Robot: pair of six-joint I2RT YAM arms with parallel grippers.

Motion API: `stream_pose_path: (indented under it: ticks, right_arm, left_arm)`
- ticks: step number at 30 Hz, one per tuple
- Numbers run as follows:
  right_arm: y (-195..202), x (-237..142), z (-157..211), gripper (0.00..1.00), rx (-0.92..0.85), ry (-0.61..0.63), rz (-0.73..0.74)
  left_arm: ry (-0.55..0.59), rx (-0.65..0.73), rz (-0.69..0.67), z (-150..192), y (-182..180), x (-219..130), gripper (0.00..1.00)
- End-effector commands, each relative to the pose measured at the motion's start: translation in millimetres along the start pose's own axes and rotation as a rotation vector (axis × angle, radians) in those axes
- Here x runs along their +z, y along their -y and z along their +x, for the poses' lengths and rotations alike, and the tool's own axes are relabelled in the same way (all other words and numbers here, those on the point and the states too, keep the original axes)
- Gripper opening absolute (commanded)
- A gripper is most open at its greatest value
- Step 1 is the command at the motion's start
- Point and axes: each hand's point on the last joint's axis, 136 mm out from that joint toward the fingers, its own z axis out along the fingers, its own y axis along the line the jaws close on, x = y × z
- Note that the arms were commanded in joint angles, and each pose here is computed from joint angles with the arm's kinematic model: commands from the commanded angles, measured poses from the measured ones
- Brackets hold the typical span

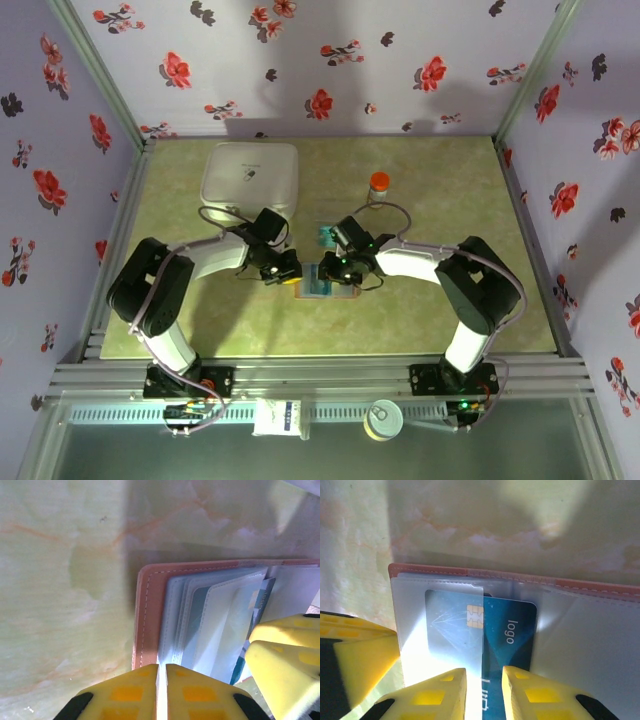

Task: Take the credit cards out of the card holder

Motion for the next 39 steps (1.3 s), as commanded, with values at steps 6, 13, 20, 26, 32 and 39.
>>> stream_pose_path:
  ticks: [6, 13, 20, 26, 32, 39]
  right_arm:
    - [-10, -25, -4, 0.28, -0.041, 0.049, 0.004]
    - [-3, -28, 0, 0.28, -0.032, 0.052, 0.014]
    - [1, -28, 2, 0.28, -0.017, 0.055, -0.009]
    - [4, -26, 2, 0.28, 0.001, 0.047, -0.032]
    - [5, -20, 2, 0.28, 0.009, 0.031, -0.052]
    - [10, -13, 2, 0.28, 0.027, 0.017, -0.043]
  left_arm:
    - [0.046, 0.048, 0.019, -7, 25, -22, 0.11]
    - [0.02, 0.077, 0.014, -3, 39, -10, 0.07]
    - [-0.024, 0.097, 0.005, 2, 42, 5, 0.04]
    - [-0.042, 0.086, -0.033, 5, 28, 16, 0.01]
    - [-0.05, 0.077, -0.062, 10, 17, 20, 0.01]
    - [-0.049, 0.068, -0.077, 11, 12, 21, 0.0]
